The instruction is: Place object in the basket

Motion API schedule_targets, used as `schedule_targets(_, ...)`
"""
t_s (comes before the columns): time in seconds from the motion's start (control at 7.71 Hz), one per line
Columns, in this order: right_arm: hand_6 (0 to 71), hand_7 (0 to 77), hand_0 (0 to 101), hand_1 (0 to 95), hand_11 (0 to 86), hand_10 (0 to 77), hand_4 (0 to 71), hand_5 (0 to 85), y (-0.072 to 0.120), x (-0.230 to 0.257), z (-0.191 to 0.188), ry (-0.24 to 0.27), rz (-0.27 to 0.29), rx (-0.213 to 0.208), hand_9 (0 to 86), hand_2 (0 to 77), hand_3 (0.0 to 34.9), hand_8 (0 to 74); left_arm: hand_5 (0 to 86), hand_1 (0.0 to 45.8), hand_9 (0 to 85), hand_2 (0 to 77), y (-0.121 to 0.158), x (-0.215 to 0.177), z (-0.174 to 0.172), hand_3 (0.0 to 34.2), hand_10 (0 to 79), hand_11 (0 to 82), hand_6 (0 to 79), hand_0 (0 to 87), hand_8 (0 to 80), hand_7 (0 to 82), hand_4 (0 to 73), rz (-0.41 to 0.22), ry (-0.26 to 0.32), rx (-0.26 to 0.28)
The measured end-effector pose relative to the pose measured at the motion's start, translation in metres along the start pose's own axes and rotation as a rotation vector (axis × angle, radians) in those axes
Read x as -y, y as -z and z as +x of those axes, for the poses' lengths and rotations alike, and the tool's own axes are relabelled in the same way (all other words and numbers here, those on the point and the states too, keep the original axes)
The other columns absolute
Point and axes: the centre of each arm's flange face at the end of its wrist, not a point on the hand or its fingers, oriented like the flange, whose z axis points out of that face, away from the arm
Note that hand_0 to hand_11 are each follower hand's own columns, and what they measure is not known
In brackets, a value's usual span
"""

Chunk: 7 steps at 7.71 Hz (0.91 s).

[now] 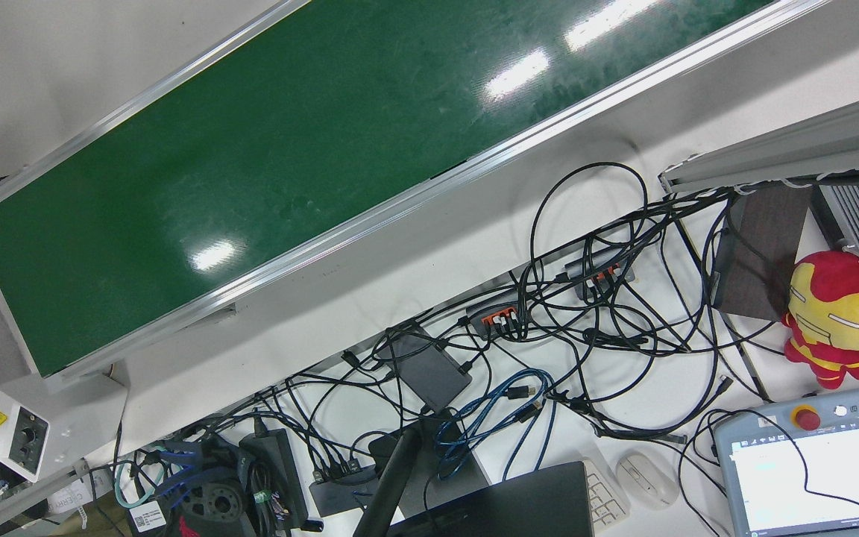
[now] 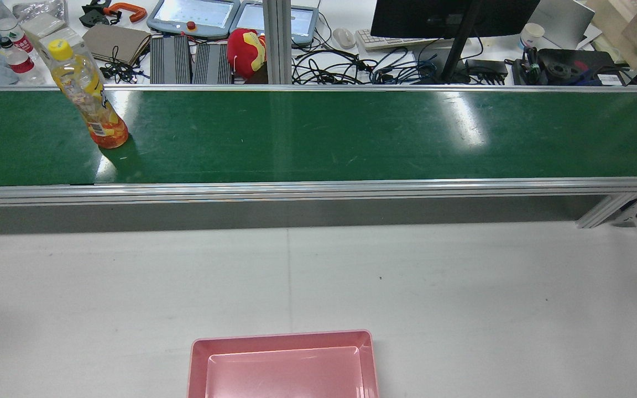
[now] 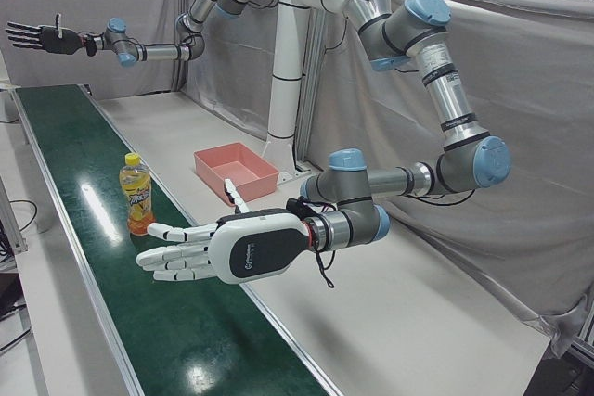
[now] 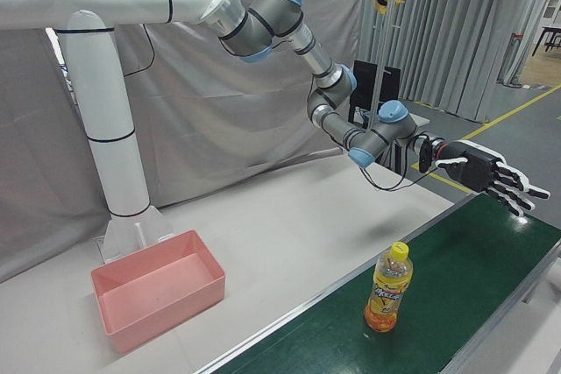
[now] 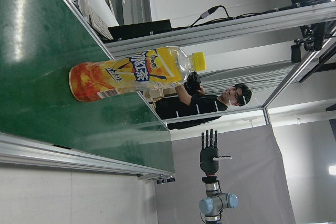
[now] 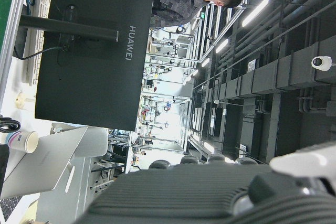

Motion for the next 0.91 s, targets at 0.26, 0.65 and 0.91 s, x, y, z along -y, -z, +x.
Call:
schedule_targets(0.26, 0.0, 0.5, 0, 0.0, 0.0, 0.0, 0.0, 0.0, 0.0, 0.0, 0.0, -0.001, 0.0, 0.0, 0.0, 0.0, 0.2, 0.0, 26.7, 13.6, 10.4, 0.5, 0.0, -0.001, -0.001, 0.0, 8.2, 12.0, 0.5, 52.4, 8.2, 1.1, 3.3, -0.002, -0.014, 0.001)
schedule_targets(0.65, 0.0, 0.5, 0, 0.0, 0.0, 0.0, 0.0, 0.0, 0.0, 0.0, 0.0, 0.0, 0.0, 0.0, 0.0, 0.5, 0.2, 0.0, 25.6, 18.5, 9.8, 0.5, -0.01, -0.011, -0.037, 0.0, 9.3, 15.3, 0.5, 54.5, 7.6, 1.1, 2.7, -0.025, -0.035, 0.059)
schedule_targets(0.91, 0.0, 0.5, 0, 0.0, 0.0, 0.0, 0.0, 0.0, 0.0, 0.0, 0.0, -0.001, 0.0, 0.0, 0.0, 0.5, 0.2, 0.0, 23.5, 20.2, 9.3, 0.5, -0.016, -0.023, -0.066, 0.0, 9.3, 16.4, 0.5, 57.0, 7.6, 1.1, 2.7, -0.046, -0.062, 0.085)
